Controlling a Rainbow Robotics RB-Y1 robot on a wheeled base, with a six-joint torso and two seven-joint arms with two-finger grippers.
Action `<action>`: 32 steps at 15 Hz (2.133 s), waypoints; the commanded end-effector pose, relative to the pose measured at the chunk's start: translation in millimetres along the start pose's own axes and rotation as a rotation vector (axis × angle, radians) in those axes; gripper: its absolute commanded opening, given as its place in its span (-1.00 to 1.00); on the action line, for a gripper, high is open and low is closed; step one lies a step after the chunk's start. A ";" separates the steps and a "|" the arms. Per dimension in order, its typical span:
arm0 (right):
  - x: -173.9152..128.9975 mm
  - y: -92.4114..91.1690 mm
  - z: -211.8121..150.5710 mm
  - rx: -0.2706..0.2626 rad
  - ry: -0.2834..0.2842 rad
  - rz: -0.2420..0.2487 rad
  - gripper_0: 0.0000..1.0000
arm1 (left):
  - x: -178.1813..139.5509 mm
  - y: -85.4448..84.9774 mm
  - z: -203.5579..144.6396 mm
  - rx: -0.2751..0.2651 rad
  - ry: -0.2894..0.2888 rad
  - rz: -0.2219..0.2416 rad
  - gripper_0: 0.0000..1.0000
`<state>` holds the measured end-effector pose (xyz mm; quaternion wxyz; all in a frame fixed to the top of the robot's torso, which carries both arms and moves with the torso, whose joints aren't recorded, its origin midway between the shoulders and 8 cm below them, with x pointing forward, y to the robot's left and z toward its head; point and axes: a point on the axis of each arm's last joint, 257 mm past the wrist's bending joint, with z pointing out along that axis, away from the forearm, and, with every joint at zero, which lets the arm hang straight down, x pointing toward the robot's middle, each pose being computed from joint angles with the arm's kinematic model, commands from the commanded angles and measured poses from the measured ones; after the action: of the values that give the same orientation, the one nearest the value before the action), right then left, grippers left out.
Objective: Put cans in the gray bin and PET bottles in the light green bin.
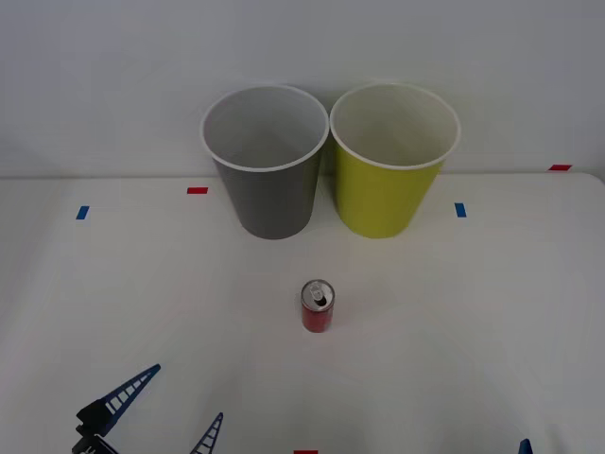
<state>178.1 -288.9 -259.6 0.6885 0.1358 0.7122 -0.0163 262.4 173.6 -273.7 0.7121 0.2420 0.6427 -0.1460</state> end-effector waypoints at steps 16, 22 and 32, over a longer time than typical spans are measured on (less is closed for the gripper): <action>-0.1 0.0 0.0 0.000 0.000 0.000 1.00 | 6.2 -44.9 129.9 0.230 -0.075 -0.034 1.00; -0.1 0.0 0.0 0.000 0.000 0.000 1.00 | 7.1 -60.2 172.6 0.225 -0.088 -0.043 1.00; -0.1 0.0 0.0 0.000 0.000 0.000 1.00 | 11.3 -63.4 206.1 0.219 -0.078 -0.041 1.00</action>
<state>178.2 -289.0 -259.6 0.6886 0.1358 0.7121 -0.0163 402.8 16.0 -283.7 0.7019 0.3010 0.6002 -0.2377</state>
